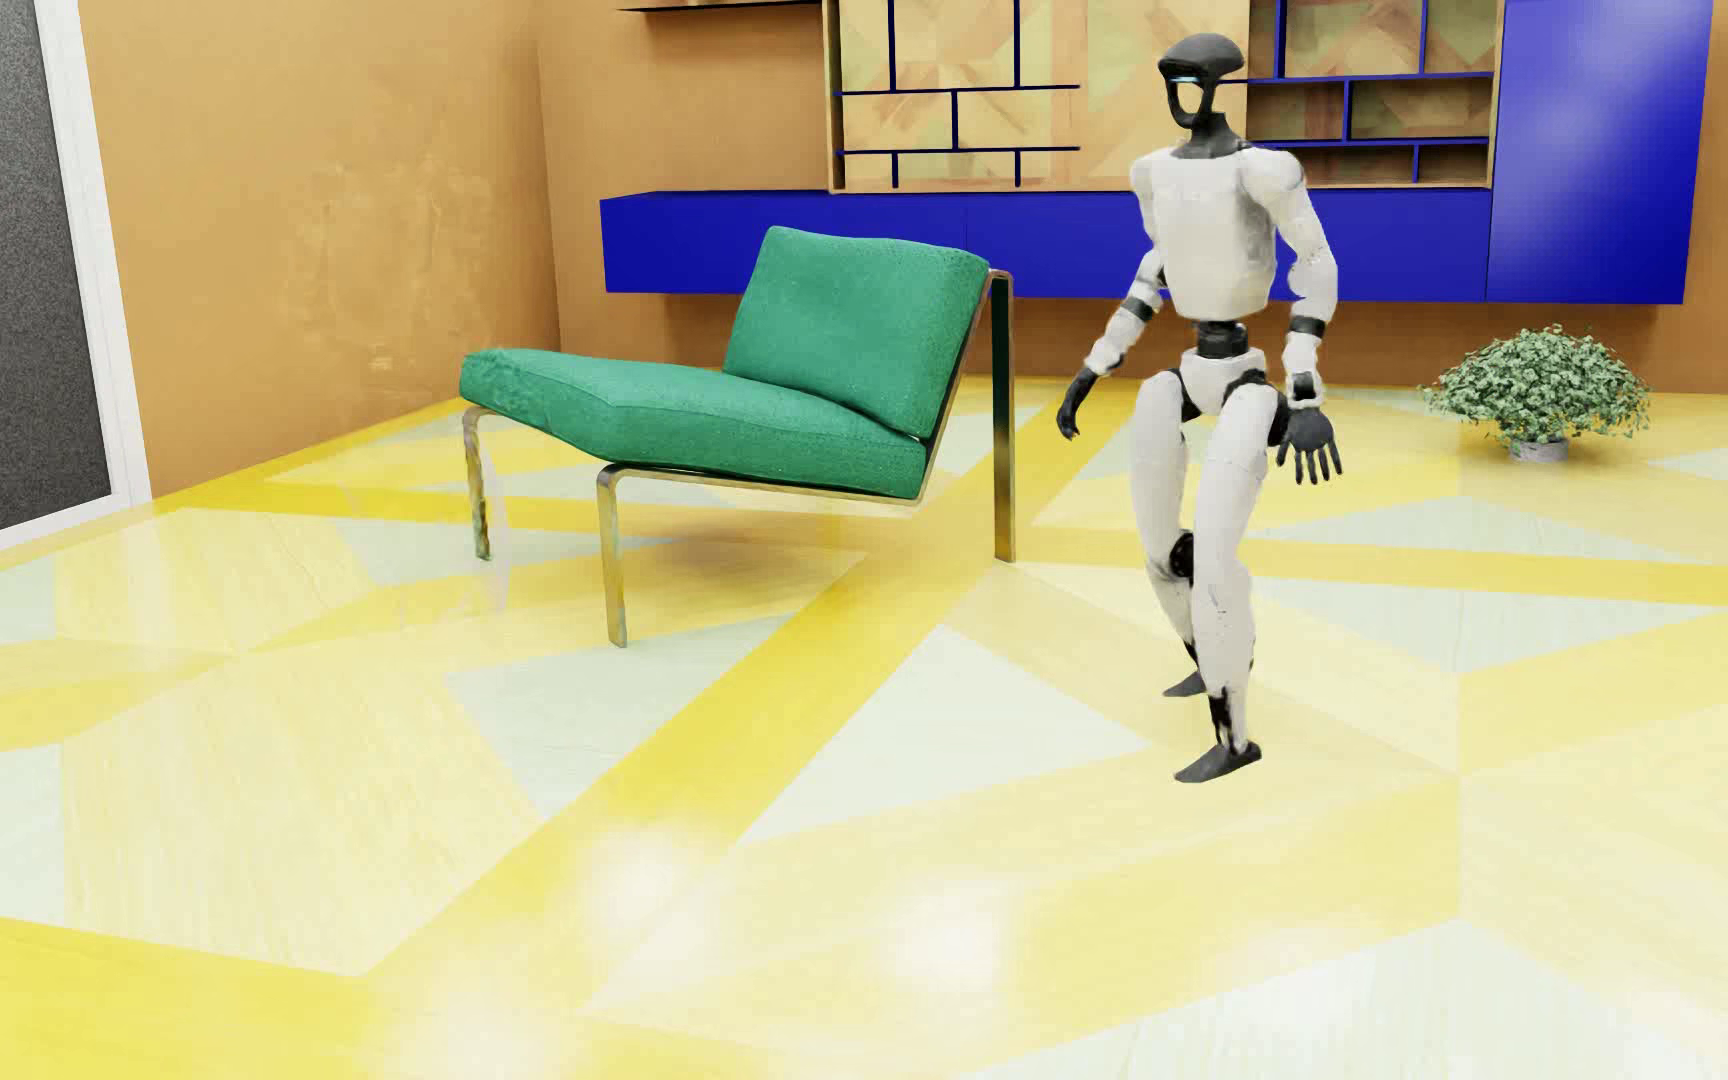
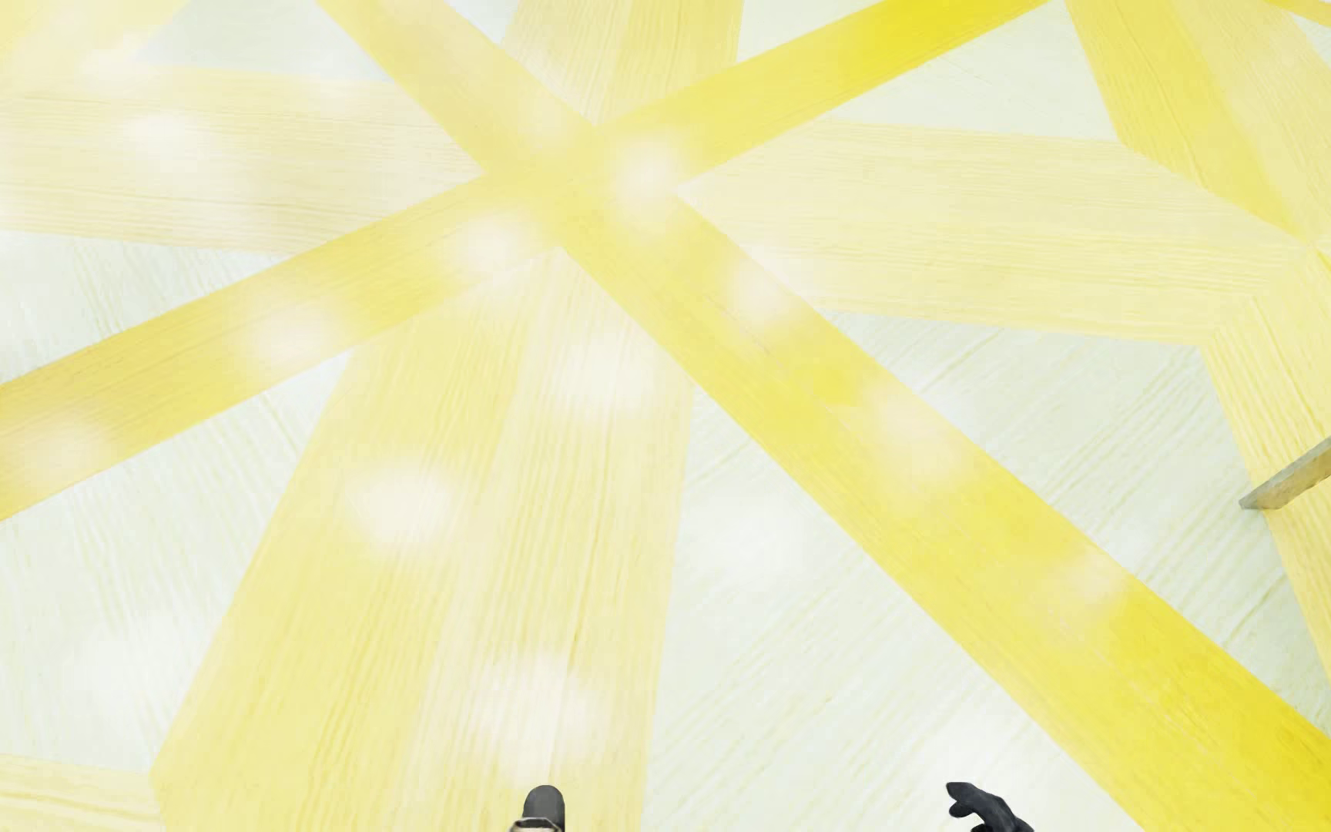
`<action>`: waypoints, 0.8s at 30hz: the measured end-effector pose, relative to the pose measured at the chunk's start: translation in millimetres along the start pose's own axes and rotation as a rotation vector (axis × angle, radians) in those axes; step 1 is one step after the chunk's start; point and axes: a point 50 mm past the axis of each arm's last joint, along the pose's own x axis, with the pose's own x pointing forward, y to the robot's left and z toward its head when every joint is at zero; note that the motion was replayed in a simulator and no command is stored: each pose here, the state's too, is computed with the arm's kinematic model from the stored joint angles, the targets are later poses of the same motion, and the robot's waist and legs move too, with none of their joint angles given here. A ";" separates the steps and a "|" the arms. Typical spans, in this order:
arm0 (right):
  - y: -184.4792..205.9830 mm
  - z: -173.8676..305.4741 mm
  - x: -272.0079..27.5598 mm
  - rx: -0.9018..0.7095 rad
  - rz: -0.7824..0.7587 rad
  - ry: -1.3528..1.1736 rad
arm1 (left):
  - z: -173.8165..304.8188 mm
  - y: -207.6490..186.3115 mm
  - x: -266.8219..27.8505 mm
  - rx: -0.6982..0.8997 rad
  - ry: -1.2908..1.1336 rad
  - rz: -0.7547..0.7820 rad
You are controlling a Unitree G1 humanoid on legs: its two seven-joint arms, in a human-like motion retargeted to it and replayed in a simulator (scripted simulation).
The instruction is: Head to the armchair
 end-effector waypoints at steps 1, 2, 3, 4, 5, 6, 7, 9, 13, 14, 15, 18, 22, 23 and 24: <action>0.3 -4.1 -0.1 -0.012 0.009 0.016 | 3.4 1.8 -0.1 -0.009 -0.008 0.012; 1.5 -10.8 -1.1 -0.014 0.016 0.041 | 9.0 5.6 0.1 -0.016 -0.018 0.035; 4.6 -19.1 -3.4 -0.006 0.025 0.074 | 16.0 11.5 0.3 -0.016 -0.031 0.067; 8.9 -27.5 -6.3 0.002 0.039 0.108 | 24.6 18.5 0.3 -0.006 -0.050 0.100; 13.9 -35.0 -9.4 0.002 0.061 0.135 | 32.2 26.2 -0.4 0.016 -0.080 0.132; 19.1 -38.9 -11.6 -0.010 0.087 0.154 | 44.4 35.1 -1.9 0.044 -0.123 0.165; 21.7 -44.3 -14.4 -0.025 0.116 0.166 | 56.1 46.1 -4.0 0.068 -0.168 0.205; 28.7 -50.9 -19.3 -0.035 0.156 0.183 | 73.8 70.8 -10.3 0.080 -0.248 0.291; 32.9 -64.7 -26.0 -0.016 0.179 0.233 | 104.7 116.1 -32.7 0.057 -0.401 0.449; 31.0 -68.3 -27.0 -0.003 0.166 0.248 | 113.0 124.5 -40.0 0.036 -0.447 0.484; 30.9 -70.7 -28.1 0.022 0.150 0.265 | 122.0 132.3 -47.1 0.017 -0.491 0.512; 38.5 -82.1 -36.2 0.078 0.140 0.328 | 148.1 143.2 -59.2 0.010 -0.574 0.528; 59.1 -92.9 -48.0 0.049 0.244 0.373 | 152.4 123.2 -41.6 0.043 -0.489 0.462; 63.0 -92.1 -48.7 0.035 0.266 0.374 | 143.2 110.9 -31.1 0.048 -0.428 0.412; 65.3 -88.7 -47.7 0.019 0.287 0.359 | 132.1 97.3 -21.0 0.075 -0.367 0.345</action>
